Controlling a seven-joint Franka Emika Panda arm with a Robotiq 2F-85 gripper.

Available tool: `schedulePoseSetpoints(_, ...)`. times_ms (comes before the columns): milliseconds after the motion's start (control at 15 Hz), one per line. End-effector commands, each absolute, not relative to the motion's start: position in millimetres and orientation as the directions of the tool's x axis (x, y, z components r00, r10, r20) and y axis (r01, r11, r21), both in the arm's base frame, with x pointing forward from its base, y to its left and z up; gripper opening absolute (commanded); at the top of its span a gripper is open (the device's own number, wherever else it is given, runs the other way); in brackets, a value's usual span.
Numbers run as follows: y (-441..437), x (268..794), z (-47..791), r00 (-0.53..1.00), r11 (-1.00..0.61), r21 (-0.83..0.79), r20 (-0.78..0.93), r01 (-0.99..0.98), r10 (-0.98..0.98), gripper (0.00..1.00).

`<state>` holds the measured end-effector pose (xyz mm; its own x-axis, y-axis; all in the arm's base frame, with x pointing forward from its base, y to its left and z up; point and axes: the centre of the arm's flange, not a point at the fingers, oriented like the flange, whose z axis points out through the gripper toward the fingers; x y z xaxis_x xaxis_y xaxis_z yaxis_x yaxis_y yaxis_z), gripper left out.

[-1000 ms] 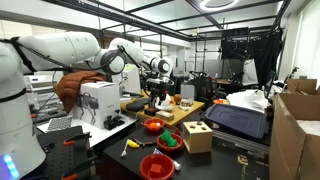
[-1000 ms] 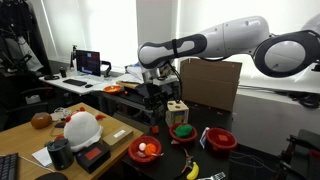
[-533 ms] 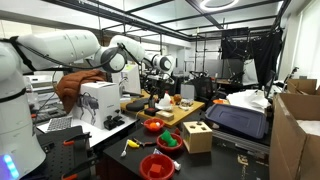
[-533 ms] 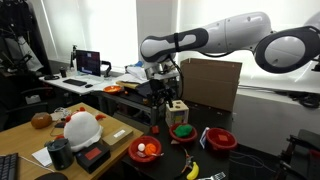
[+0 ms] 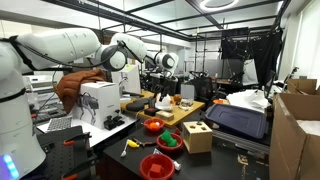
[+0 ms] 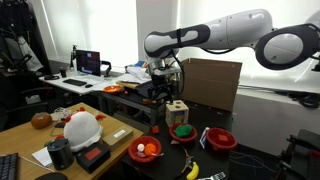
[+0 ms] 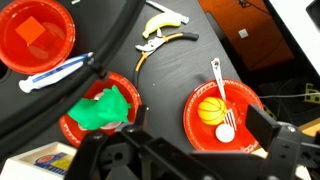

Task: Put the fork inside the red bowl

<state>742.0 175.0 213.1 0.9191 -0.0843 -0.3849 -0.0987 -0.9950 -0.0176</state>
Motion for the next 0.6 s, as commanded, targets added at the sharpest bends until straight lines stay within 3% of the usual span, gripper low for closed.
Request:
schedulePoseSetpoints(0, 138.5, 679.8, 231.4, 0.952, -0.994, -0.001, -0.286, -0.112, -0.107, 1.00)
schedulePoseSetpoints(533, 76.6, 719.1, 256.6, 0.996, -0.998, 0.037, -0.075, -0.054, -0.056, 1.00)
